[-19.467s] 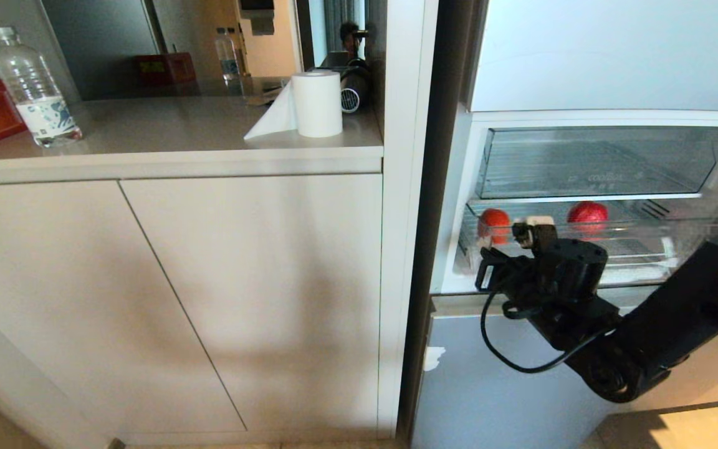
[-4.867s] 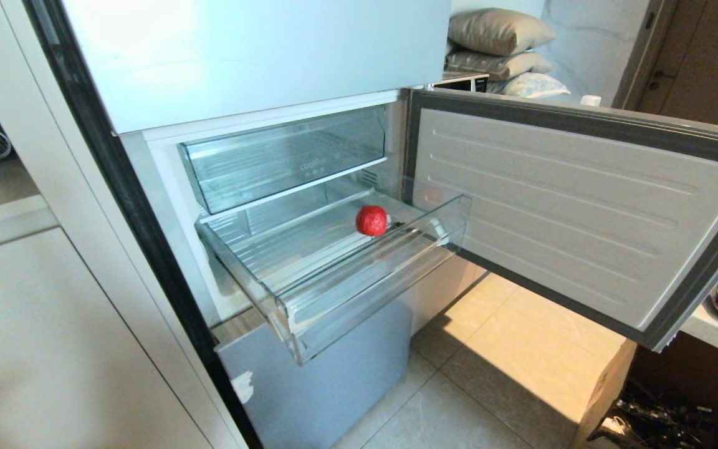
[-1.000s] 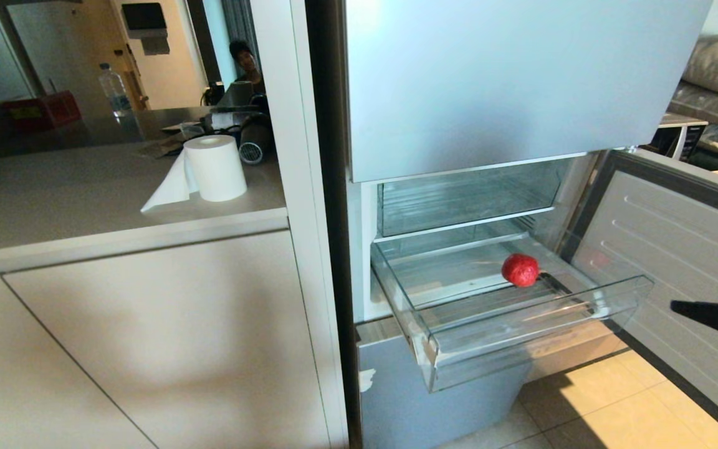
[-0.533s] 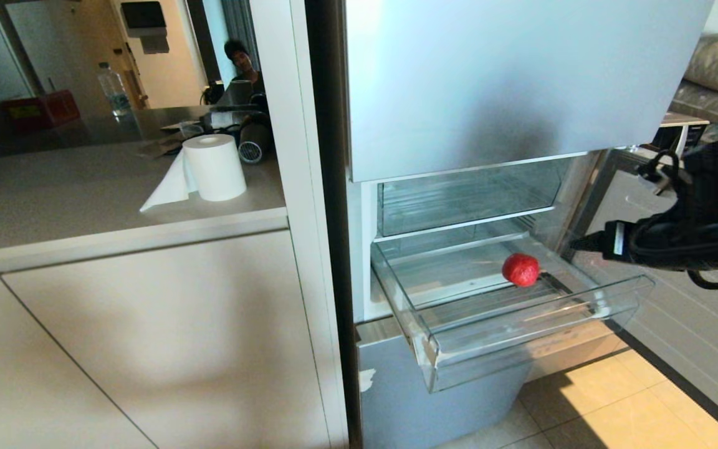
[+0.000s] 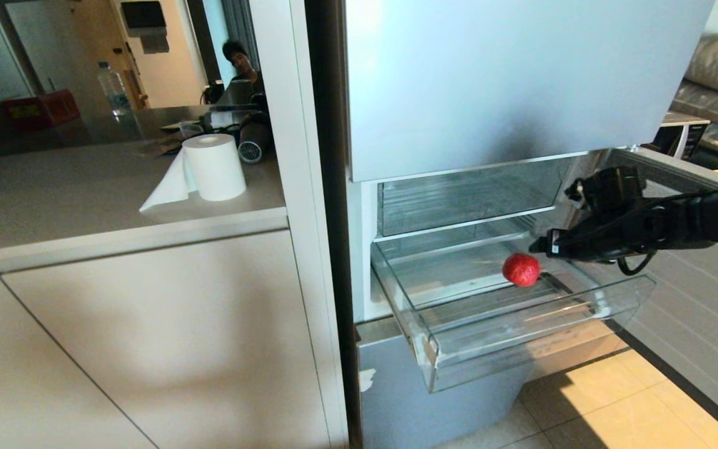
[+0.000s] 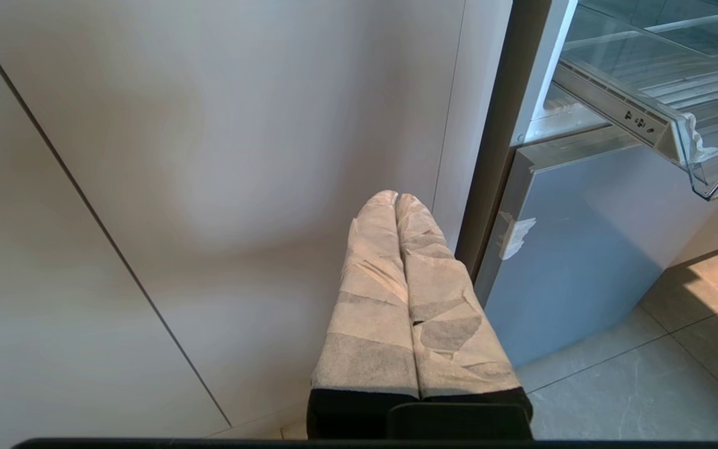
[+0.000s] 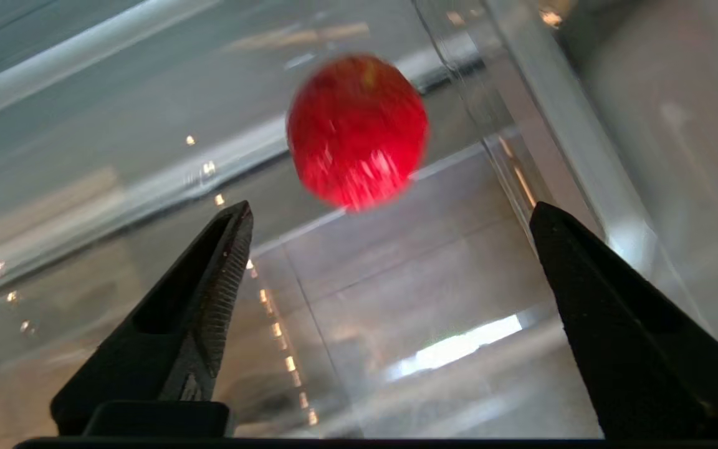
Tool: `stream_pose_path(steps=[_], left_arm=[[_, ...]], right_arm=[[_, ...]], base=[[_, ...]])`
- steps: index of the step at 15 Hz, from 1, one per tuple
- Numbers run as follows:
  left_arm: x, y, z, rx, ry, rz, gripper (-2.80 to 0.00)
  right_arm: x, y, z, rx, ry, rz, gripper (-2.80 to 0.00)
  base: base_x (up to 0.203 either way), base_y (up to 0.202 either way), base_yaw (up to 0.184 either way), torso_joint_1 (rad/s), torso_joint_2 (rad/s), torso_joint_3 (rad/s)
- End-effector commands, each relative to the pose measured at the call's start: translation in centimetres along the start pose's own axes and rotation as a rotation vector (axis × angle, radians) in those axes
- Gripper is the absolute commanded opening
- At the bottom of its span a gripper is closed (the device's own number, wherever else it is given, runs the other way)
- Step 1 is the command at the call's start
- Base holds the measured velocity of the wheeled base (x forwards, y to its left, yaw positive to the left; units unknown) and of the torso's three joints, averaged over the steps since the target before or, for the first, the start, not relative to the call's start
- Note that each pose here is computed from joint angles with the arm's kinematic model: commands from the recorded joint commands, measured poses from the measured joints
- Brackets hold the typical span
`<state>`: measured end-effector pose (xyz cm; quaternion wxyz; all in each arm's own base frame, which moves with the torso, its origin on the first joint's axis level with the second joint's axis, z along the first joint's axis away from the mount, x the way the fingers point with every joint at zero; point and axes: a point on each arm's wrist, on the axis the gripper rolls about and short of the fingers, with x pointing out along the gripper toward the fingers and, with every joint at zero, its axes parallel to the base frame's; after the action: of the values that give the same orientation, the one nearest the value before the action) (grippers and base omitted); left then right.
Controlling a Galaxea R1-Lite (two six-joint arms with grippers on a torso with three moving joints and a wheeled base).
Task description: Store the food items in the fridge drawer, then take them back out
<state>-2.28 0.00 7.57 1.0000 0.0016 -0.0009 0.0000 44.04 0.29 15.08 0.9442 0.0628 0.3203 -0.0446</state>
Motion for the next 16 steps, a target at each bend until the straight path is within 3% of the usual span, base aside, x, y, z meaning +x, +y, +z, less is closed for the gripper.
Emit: stream_pose_path(steps=[1, 4, 7, 16], left_arm=[[0.0, 0.0, 0.0, 0.000, 0.001, 0.000, -2.80], [0.0, 0.0, 0.0, 0.000, 0.003, 0.000, -2.80], [0.0, 0.0, 0.0, 0.000, 0.003, 0.000, -2.80], [0.0, 0.0, 0.0, 0.000, 0.003, 0.000, -2.80]], right_arm=[[3.1, 0.5, -0.5, -0.009, 0.036, 0.000, 0.00], [4.4, 1.1, 0.7, -0.032, 0.065, 0.000, 0.00], [5.3, 1.2, 0.2, -0.082, 0.130, -0.005, 0.00], [6.8, 1.1, 0.1, -0.077, 0.076, 0.040, 0.00]], base=[[0.000, 0.000, 0.000, 0.000, 0.00, 0.000], [0.000, 0.000, 0.000, 0.000, 0.00, 0.000], [0.000, 0.000, 0.000, 0.000, 0.00, 0.000], [0.000, 0.000, 0.000, 0.000, 0.00, 0.000]])
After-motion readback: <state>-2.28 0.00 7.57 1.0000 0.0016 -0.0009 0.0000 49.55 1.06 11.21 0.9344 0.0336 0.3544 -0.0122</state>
